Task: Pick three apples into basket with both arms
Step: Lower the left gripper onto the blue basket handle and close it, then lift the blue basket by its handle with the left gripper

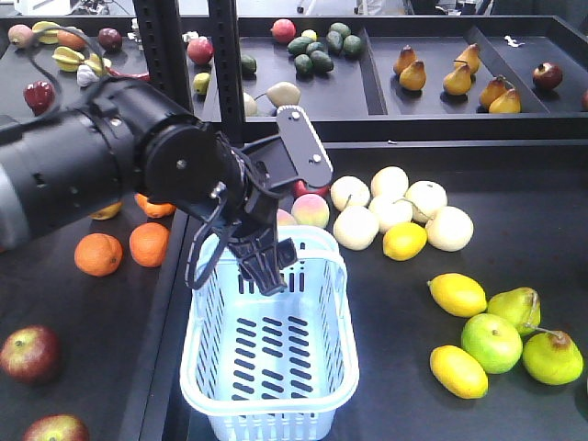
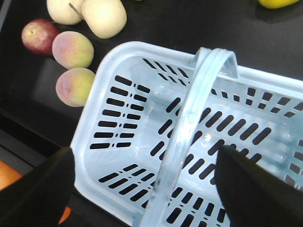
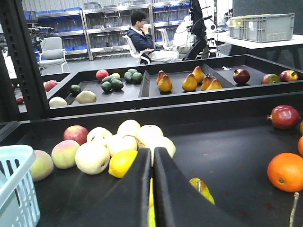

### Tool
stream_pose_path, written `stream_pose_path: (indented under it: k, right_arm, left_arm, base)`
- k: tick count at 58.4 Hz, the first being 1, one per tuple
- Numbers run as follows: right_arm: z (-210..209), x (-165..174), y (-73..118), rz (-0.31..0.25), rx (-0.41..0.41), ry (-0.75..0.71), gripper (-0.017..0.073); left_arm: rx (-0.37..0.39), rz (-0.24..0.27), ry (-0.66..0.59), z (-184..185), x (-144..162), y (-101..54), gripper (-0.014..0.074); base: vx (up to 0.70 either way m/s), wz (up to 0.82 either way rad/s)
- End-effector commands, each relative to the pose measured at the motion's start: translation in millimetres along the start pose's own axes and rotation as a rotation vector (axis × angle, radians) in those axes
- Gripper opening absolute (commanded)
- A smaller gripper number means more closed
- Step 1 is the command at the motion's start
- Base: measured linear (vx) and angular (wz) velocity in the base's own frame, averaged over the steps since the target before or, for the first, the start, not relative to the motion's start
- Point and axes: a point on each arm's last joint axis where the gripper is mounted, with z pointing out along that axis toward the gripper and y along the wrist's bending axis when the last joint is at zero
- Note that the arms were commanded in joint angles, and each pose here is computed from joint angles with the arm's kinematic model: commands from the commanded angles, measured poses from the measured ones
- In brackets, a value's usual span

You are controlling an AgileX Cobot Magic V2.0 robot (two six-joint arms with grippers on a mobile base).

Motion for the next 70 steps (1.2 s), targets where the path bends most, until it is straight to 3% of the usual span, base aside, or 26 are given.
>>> stream_pose_path:
  k: [1, 26, 45, 54, 70]
  right_arm:
    - [-1, -3, 0.7, -0.016, -0.008, -0.073, -0.0005]
    - [-1, -3, 0.7, -0.016, -0.008, -0.073, -0.0005]
    - [-1, -3, 0.7, -0.016, -0.008, -0.073, -0.0005]
    - [-1, -3, 0.7, -0.016, -0.008, -0.073, -0.0005]
    - [-1, -3, 0.7, -0.016, -0.008, -0.073, -0.0005]
  left_arm:
    - [-0.055, 0.004, -0.094, -16, -12, 6.2, 0.0569]
    - [-0.03, 0.032, -0.043, 20, -11, 3.2, 0.0569]
    - [-0.027, 0.032, -0.04, 22, -10, 2.9, 0.0545]
    - [-0.027, 0.031, -0.041, 22, -11, 2.8, 0.0423]
    - [-0.023, 0.03, -0.034, 19, -10, 2.7, 0.002]
  base:
    - [0.0, 0.0]
    - [0.0, 0.0]
    - [0.0, 0.0]
    - [0.0, 0.0]
    - [0.0, 0.0]
